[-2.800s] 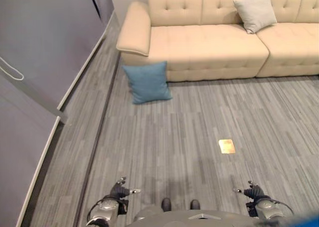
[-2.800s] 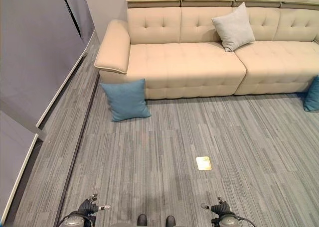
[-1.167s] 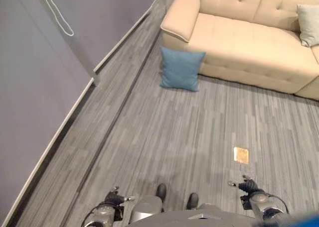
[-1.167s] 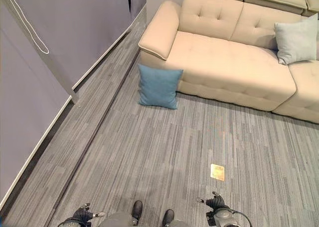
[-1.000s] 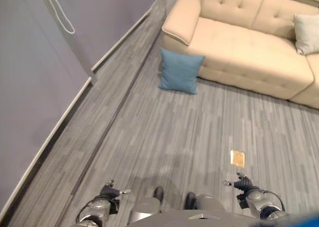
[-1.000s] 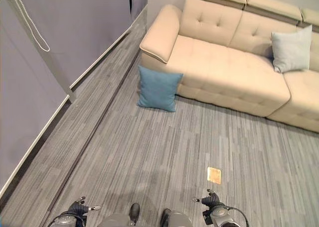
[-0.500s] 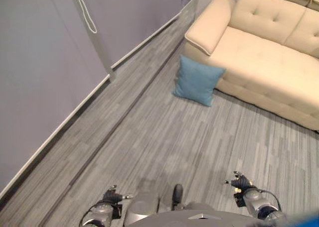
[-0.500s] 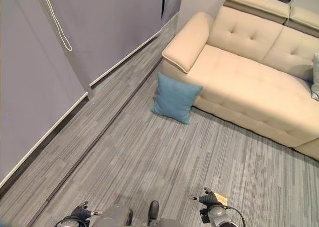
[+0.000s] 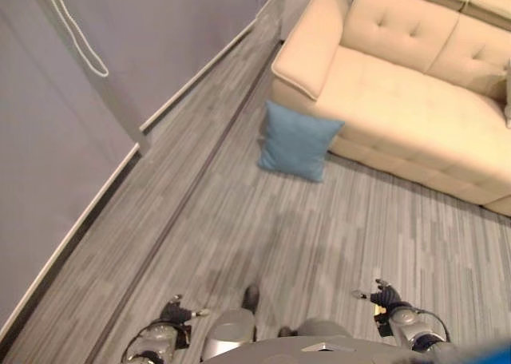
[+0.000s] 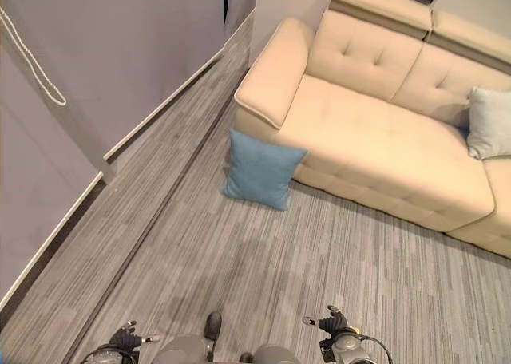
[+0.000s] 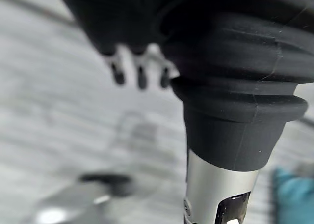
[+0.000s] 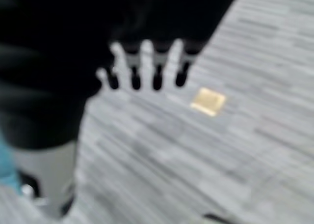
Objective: Pick up all the scattered cushions and arrange them neatly on the sofa.
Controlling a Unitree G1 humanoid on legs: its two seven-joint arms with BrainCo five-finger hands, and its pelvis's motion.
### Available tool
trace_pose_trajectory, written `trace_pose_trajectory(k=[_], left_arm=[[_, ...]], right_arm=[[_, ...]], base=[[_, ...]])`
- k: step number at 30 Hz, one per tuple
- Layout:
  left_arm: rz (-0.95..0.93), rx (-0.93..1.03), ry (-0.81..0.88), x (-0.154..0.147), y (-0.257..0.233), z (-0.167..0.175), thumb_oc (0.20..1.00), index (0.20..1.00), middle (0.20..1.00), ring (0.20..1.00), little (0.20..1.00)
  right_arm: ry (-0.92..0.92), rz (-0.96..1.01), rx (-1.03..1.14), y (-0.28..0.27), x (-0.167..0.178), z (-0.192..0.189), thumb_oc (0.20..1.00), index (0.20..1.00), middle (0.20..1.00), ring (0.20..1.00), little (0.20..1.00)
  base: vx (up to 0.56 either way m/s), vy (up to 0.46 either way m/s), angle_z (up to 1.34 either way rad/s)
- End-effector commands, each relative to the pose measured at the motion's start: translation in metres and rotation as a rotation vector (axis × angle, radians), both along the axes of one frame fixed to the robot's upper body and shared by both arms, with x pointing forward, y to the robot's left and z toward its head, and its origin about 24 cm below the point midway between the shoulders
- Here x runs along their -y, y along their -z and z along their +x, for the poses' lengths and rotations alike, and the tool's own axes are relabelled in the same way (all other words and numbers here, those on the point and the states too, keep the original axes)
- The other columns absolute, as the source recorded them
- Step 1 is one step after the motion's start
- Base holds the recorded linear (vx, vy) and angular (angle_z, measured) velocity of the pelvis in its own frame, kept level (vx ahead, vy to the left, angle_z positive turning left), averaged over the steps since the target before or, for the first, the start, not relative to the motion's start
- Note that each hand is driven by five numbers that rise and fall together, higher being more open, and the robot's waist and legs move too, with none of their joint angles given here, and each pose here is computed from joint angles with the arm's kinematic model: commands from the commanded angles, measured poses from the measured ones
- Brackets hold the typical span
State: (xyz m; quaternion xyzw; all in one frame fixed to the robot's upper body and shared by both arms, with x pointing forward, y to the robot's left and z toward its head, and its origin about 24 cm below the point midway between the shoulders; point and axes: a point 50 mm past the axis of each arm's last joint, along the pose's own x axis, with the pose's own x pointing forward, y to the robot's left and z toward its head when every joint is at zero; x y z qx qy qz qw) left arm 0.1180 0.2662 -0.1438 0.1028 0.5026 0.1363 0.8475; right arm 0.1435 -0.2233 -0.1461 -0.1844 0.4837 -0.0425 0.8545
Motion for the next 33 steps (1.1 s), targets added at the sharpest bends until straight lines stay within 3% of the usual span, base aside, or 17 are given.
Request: trace_pose_trajectory(k=[1,7,11,18,26,33], left_arm=[[0.032,-0.024,-0.001,-0.005,0.001,-0.009,1.0,1.0,1.0,1.0,1.0],[0.038,-0.009,0.018,-0.004,-0.001,-0.002,1.0,1.0,1.0,1.0,1.0],[0.01,-0.003,0.023,0.003,0.002,-0.003,1.0,1.0,1.0,1.0,1.0],[0.003,0.029,0.033,0.005,-0.002,0.009,1.0,1.0,1.0,1.0,1.0],[0.008,-0.012,0.016,0.001,0.001,-0.002,1.0,1.0,1.0,1.0,1.0],[0.025,-0.048,0.049,-0.004,0.002,-0.01,1.0,1.0,1.0,1.0,1.0]], right_arm=[[0.005,-0.028,0.055,-0.008,0.009,0.013,1.0,1.0,1.0,1.0,1.0],[-0.046,-0.074,0.066,-0.013,0.014,0.023,1.0,1.0,1.0,1.0,1.0],[-0.019,-0.051,0.021,-0.006,0.014,0.005,1.0,1.0,1.0,1.0,1.0],[0.028,-0.045,0.054,-0.009,0.017,0.012,1.0,1.0,1.0,1.0,1.0],[0.029,-0.063,0.042,-0.009,0.021,0.01,1.0,1.0,1.0,1.0,1.0],[-0.049,-0.059,0.038,-0.009,0.01,0.017,1.0,1.0,1.0,1.0,1.0]], base=[[0.19,0.041,-0.12],[0.3,-0.034,-0.22],[0.47,-0.169,0.52],[0.17,-0.12,0.31],[0.24,0.139,-0.09],[0.2,0.271,-0.8]])
